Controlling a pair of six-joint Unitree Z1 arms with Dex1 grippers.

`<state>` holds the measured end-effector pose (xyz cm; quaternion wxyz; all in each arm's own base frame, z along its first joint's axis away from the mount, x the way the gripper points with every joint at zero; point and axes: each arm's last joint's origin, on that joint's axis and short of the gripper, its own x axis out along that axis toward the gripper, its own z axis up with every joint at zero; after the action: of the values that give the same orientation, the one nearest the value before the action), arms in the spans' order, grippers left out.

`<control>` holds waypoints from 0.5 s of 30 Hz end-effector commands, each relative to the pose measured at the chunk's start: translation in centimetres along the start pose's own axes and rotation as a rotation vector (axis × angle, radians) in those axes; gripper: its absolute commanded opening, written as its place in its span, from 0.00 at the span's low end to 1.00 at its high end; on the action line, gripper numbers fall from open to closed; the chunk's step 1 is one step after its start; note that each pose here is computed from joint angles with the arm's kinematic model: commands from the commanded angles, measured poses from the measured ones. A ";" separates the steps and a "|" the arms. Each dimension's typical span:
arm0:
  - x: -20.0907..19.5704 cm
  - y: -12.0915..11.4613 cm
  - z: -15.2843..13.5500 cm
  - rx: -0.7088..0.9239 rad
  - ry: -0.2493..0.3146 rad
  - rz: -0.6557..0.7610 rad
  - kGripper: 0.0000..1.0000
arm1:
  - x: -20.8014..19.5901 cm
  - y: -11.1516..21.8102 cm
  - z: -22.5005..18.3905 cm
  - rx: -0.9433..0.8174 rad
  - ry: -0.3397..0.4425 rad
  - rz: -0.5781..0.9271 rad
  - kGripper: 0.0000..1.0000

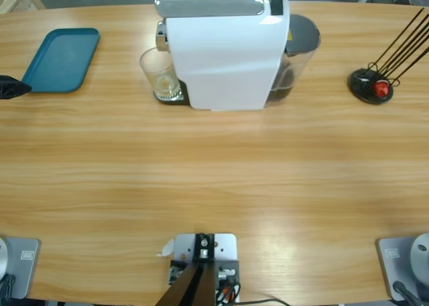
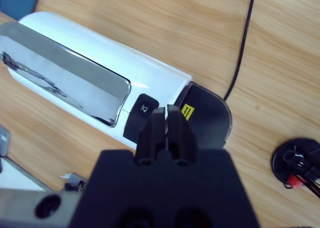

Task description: Pour coffee

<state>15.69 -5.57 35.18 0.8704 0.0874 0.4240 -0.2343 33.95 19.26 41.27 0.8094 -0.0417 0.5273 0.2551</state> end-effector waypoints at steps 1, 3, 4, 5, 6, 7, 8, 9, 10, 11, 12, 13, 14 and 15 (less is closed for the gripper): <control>1.5 0.0 -0.9 0.013 0.080 -0.003 1.00 | -0.3 1.0 0.0 -0.045 0.008 -0.024 0.00; 1.9 0.1 -1.0 0.011 0.093 -0.005 1.00 | -0.7 1.4 0.2 -0.052 -0.006 -0.017 0.00; 2.1 0.1 -1.1 0.009 0.101 -0.006 1.00 | -0.8 1.6 0.4 -0.055 -0.011 -0.010 0.00; 2.3 0.1 -1.2 0.008 0.109 -0.007 1.00 | -0.7 1.9 0.6 -0.062 -0.013 -0.002 0.00; 2.4 0.1 -1.2 0.007 0.113 -0.008 1.00 | -0.6 2.1 0.6 -0.064 -0.009 0.006 0.00; 2.5 0.1 -1.2 0.007 0.114 -0.008 1.00 | -0.3 2.4 0.6 -0.067 0.000 0.017 0.00; 2.5 0.2 -1.1 0.008 0.113 -0.008 1.00 | 0.0 2.5 0.6 -0.069 0.011 0.035 0.00; 2.6 0.2 -1.1 0.007 0.111 -0.007 1.00 | 0.3 2.7 0.5 -0.070 0.022 0.058 0.00; 2.6 0.2 -1.0 0.006 0.112 -0.006 1.00 | 0.5 2.9 0.5 -0.073 0.030 0.066 0.00; 2.6 0.2 -1.0 0.006 0.113 -0.007 1.00 | 0.7 3.0 0.4 -0.074 0.038 0.066 0.00; 2.7 0.2 -1.0 0.006 0.114 -0.007 1.00 | 0.8 3.0 0.4 -0.074 0.042 0.067 0.00; 2.7 0.2 -1.0 0.006 0.116 -0.007 1.00 | 0.9 3.0 0.4 -0.071 0.050 0.067 0.00; 2.7 0.2 -1.0 0.006 0.116 -0.007 1.00 | 1.2 3.0 0.3 -0.069 0.061 0.067 0.00; 2.7 0.2 -1.0 0.006 0.116 -0.007 1.00 | 1.2 2.9 0.2 -0.069 0.065 0.067 0.00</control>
<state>16.16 -5.72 33.96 0.8584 0.0917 0.4475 -0.2333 32.34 20.99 43.44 0.8087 -0.0519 0.5080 0.2921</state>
